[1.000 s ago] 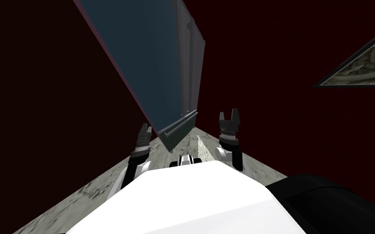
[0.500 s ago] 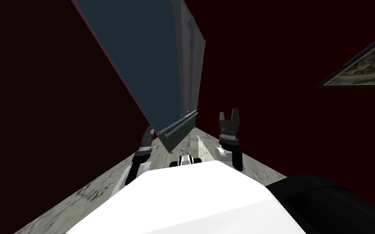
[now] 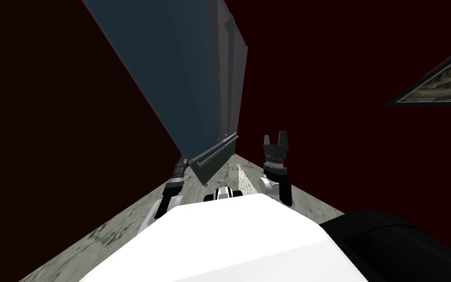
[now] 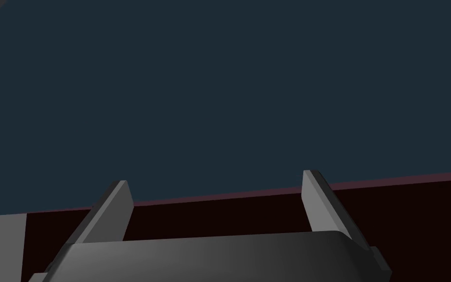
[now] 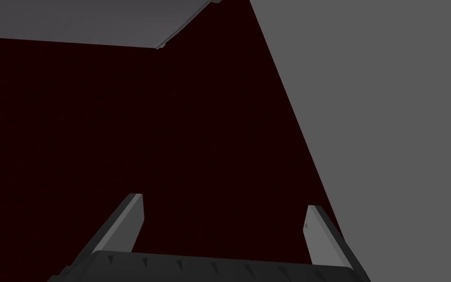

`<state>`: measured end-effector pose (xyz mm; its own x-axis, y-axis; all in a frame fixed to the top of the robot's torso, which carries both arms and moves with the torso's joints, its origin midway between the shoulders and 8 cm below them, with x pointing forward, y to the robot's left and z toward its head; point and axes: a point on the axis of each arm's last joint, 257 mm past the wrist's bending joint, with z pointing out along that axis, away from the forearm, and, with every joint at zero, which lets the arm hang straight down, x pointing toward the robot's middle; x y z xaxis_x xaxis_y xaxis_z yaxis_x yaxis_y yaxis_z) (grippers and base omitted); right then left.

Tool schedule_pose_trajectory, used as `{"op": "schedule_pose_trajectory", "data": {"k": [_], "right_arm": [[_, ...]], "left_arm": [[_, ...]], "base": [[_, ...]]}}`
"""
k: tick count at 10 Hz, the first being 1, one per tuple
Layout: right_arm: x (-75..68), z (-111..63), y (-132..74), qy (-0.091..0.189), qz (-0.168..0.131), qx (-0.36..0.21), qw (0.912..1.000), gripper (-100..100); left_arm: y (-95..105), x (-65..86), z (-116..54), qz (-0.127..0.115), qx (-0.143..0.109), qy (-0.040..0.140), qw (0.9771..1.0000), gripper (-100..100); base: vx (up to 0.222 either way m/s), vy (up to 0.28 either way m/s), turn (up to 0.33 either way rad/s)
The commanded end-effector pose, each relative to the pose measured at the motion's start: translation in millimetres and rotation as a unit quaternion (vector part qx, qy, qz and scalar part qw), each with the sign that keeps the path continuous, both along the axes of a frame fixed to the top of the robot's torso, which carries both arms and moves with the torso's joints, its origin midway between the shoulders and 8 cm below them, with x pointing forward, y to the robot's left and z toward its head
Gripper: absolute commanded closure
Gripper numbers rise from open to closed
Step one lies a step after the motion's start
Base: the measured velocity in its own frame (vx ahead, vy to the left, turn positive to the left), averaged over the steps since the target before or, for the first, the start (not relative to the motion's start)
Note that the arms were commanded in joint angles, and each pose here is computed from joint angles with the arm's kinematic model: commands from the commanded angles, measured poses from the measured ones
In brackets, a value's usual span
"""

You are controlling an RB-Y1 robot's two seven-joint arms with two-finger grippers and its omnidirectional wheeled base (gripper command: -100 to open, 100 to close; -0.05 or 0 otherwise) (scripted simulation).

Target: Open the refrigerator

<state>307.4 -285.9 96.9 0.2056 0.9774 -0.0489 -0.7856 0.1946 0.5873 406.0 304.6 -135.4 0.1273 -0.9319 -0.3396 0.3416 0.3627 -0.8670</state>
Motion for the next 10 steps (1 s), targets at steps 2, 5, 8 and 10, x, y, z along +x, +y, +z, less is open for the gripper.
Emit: {"op": "schedule_pose_trajectory", "data": {"k": [2, 5, 8, 10], "right_arm": [[0.0, 0.0, 0.0, 0.000, 0.000, 0.000, 1.0000, 0], [0.0, 0.0, 0.0, 0.000, 0.000, 0.000, 1.0000, 0], [0.0, 0.0, 0.0, 0.000, 0.000, 0.000, 1.0000, 0], [0.0, 0.0, 0.0, 0.000, 0.000, 0.000, 1.0000, 0]], "left_arm": [[5.4, 7.2, -43.3, 0.006, -0.002, 0.038, 0.9992, -100], [10.4, 10.4, -76.1, 0.012, -0.005, 0.069, 0.9975, -100], [14.0, 12.2, -105.3, 0.017, -0.008, 0.096, 0.9952, -100], [16.1, 13.1, -130.7, 0.021, -0.012, 0.119, 0.9926, -100]], "base": [[0.031, -0.001, -0.001], [0.035, -0.004, 0.000], [0.034, 0.000, -0.001], [0.029, 0.000, 0.000]]}}
